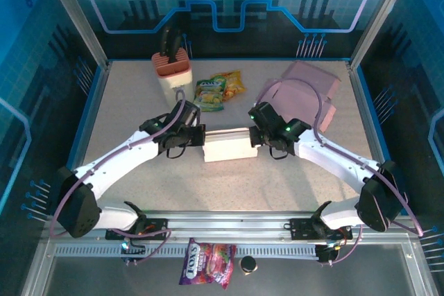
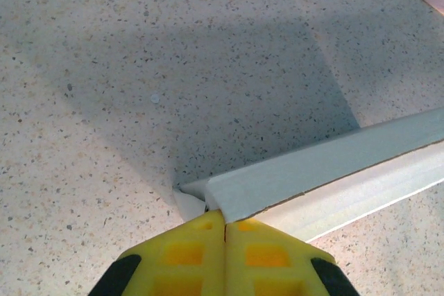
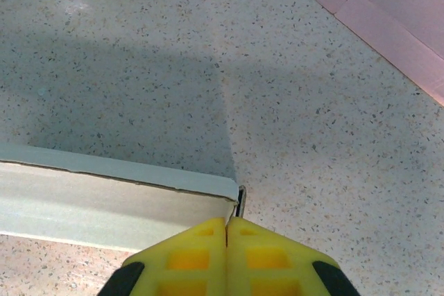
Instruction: Fold the paper box
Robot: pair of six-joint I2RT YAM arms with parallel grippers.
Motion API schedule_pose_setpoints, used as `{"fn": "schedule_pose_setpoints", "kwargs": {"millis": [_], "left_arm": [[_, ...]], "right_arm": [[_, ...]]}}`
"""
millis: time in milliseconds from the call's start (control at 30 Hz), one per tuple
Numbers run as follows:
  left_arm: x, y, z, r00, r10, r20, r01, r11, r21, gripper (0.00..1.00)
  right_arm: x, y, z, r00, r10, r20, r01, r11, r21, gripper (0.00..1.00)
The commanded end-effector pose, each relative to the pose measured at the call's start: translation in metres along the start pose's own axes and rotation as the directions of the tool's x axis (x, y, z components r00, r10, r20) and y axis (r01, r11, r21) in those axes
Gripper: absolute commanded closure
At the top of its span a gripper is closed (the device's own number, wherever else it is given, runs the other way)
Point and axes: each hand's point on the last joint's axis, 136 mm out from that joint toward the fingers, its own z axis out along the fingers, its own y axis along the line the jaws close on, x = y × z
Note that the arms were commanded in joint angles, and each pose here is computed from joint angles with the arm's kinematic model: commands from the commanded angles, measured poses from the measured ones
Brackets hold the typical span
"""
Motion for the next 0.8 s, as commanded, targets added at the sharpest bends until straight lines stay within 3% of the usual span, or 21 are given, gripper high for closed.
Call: {"fn": "schedule_pose_setpoints", "kwargs": {"millis": [0,767], "left_arm": [[0.015,-0.014,0.003,0.998,0.068,-0.006,-0.067,0.995,0.073,1.0],[0.062,0.005,0.017,0.987,0.145,-0.068,-0.15,0.985,-0.079,1.0]], "right_arm": [[0.001,0.025,-0.004,1.0,0.002,0.013,-0.001,0.995,-0.103,1.0],[0.016,0.02,-0.006,1.0,-0.009,-0.026,0.007,0.998,-0.069,1.0]]}}
